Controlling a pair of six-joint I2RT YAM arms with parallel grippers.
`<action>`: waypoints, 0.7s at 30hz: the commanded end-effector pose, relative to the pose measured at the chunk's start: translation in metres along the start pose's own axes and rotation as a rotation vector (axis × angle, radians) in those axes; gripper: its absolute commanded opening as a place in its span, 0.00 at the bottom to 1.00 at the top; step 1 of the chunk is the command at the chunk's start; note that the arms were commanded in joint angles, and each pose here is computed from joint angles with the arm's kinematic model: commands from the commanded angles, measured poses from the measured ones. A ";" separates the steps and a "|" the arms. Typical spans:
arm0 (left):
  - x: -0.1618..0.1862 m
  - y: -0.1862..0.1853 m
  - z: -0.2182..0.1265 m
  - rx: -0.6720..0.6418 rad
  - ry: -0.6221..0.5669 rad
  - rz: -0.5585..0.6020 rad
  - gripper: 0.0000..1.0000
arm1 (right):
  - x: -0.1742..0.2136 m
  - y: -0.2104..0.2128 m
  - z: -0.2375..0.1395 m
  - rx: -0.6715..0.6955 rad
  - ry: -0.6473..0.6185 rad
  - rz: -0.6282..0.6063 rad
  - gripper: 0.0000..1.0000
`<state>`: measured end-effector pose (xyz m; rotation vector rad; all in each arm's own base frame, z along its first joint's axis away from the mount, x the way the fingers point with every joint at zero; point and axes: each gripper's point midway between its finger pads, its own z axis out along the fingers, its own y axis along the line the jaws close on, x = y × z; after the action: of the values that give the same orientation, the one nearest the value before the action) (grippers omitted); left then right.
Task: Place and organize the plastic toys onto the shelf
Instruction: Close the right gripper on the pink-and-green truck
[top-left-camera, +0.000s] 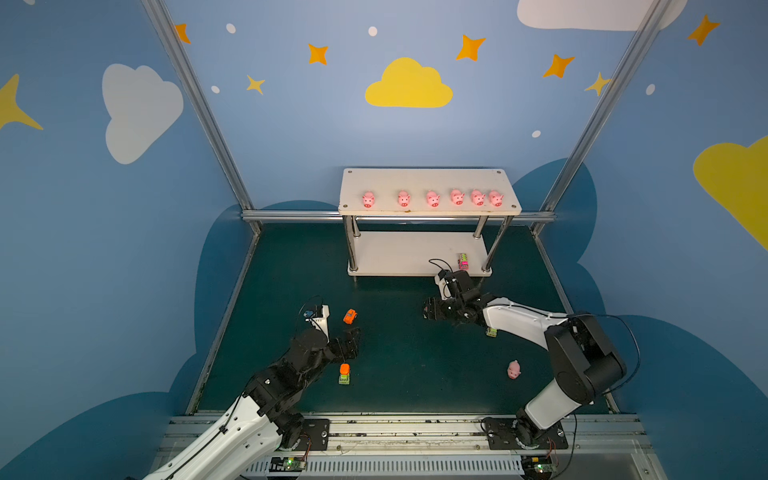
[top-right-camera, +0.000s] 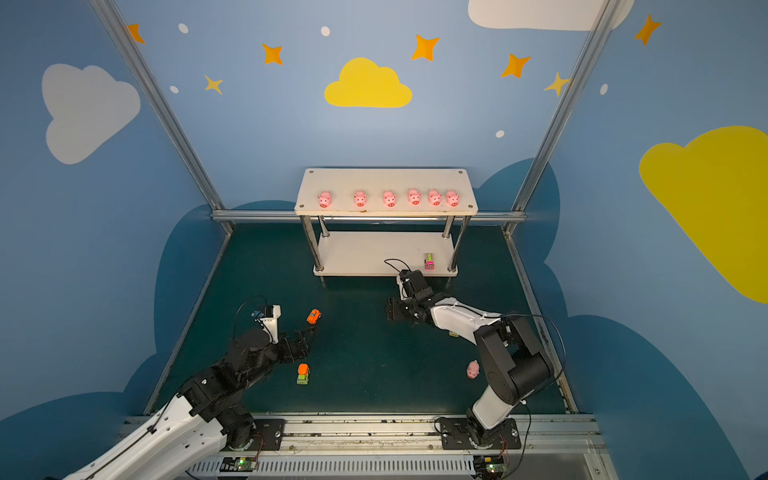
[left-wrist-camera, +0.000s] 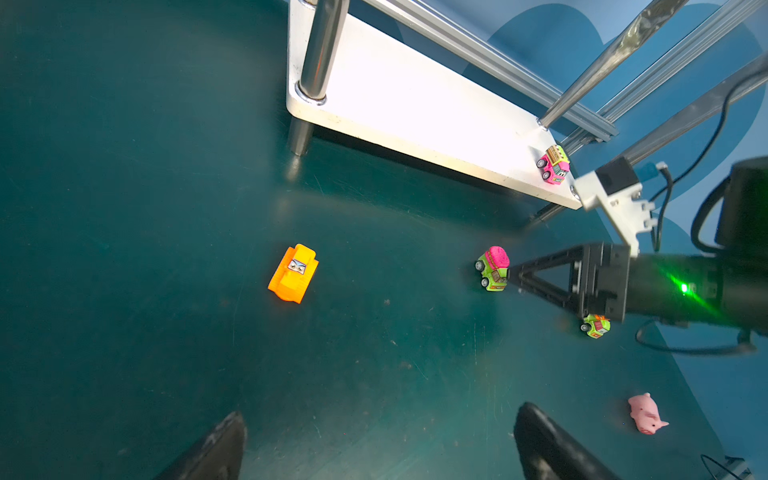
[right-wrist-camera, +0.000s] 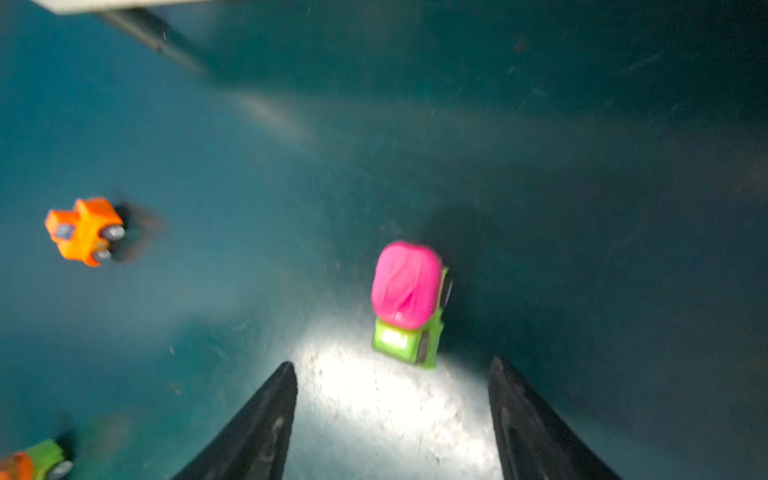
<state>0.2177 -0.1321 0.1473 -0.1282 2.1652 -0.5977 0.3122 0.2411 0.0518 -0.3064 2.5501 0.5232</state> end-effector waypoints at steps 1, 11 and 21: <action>0.004 0.003 0.002 -0.011 0.005 0.001 1.00 | -0.014 -0.001 -0.003 0.052 -0.134 -0.038 0.72; 0.005 0.004 0.002 -0.017 0.010 0.001 1.00 | -0.017 -0.008 0.011 0.079 -0.185 -0.042 0.71; 0.005 0.003 0.004 -0.016 0.014 0.004 1.00 | -0.022 -0.014 0.027 0.101 -0.236 -0.029 0.67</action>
<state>0.2179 -0.1322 0.1423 -0.1266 2.1824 -0.5856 0.3391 0.2425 0.0393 -0.2481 2.3636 0.4084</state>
